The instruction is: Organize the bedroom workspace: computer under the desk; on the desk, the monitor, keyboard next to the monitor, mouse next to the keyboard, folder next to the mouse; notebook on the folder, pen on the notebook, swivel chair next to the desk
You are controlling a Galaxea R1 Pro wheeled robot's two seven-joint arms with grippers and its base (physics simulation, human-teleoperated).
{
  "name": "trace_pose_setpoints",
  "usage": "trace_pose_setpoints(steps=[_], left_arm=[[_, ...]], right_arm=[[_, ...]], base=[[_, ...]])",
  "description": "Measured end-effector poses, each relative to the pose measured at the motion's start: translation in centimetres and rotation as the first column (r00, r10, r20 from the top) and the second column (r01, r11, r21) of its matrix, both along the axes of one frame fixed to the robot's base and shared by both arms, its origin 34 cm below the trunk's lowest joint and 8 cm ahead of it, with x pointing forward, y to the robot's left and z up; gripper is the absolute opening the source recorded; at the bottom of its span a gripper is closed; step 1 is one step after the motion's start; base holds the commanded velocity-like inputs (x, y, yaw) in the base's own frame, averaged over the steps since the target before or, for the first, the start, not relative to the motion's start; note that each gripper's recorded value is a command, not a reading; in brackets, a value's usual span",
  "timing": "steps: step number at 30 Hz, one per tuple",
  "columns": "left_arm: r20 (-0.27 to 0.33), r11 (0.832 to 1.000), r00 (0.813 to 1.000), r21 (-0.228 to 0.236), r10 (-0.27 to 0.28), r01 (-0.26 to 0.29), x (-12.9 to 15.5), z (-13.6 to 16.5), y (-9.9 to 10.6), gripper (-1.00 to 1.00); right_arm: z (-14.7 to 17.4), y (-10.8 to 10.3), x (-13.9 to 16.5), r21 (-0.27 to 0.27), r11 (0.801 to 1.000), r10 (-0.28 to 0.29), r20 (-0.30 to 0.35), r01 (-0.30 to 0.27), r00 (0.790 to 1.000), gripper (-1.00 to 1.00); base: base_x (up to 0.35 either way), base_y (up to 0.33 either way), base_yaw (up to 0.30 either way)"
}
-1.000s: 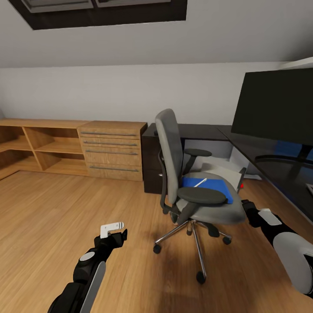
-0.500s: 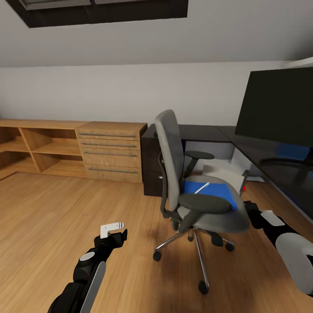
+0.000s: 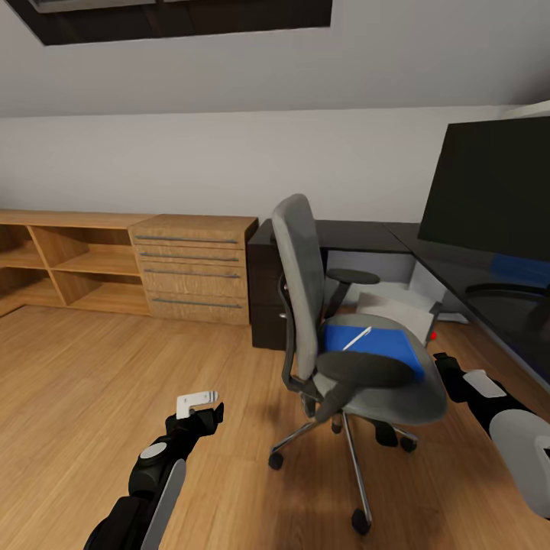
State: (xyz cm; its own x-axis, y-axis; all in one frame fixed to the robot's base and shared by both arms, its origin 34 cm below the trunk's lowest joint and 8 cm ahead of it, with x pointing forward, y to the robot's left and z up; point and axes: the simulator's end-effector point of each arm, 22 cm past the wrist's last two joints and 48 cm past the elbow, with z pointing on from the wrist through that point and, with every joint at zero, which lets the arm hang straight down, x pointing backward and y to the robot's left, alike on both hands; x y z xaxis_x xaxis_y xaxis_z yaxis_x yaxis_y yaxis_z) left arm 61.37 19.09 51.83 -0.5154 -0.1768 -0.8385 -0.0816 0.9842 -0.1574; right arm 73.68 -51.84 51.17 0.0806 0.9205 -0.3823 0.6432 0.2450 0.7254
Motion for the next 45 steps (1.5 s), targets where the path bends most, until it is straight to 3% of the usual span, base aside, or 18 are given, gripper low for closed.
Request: trace_pose_setpoints(steps=[14, 29, 45], left_arm=[[0.018, 1.0, 1.0, -0.011, 0.001, -0.001, 0.2, 0.9, -0.1, 1.0], [0.004, 1.0, 1.0, -0.014, 0.005, -0.005, -0.2, -1.8, -0.1, 1.0], [0.003, 1.0, 1.0, -0.008, 0.007, -0.007, -0.3, -1.9, 0.1, 1.0]], right_arm=[[0.1, -0.2, 0.0, -0.003, 1.0, -0.002, 0.001, 0.002, 1.0, 1.0], [-3.1, -0.3, -0.6, -0.005, 1.0, -0.001, -0.02, 0.001, 1.0, 1.0], [-3.0, -0.1, -0.4, -0.007, 1.0, 0.007, -0.019, -0.007, 1.0, 1.0]], base=[[0.011, 0.0, 0.0], [0.0, 0.0, 0.0], [0.0, 0.0, 0.092]])
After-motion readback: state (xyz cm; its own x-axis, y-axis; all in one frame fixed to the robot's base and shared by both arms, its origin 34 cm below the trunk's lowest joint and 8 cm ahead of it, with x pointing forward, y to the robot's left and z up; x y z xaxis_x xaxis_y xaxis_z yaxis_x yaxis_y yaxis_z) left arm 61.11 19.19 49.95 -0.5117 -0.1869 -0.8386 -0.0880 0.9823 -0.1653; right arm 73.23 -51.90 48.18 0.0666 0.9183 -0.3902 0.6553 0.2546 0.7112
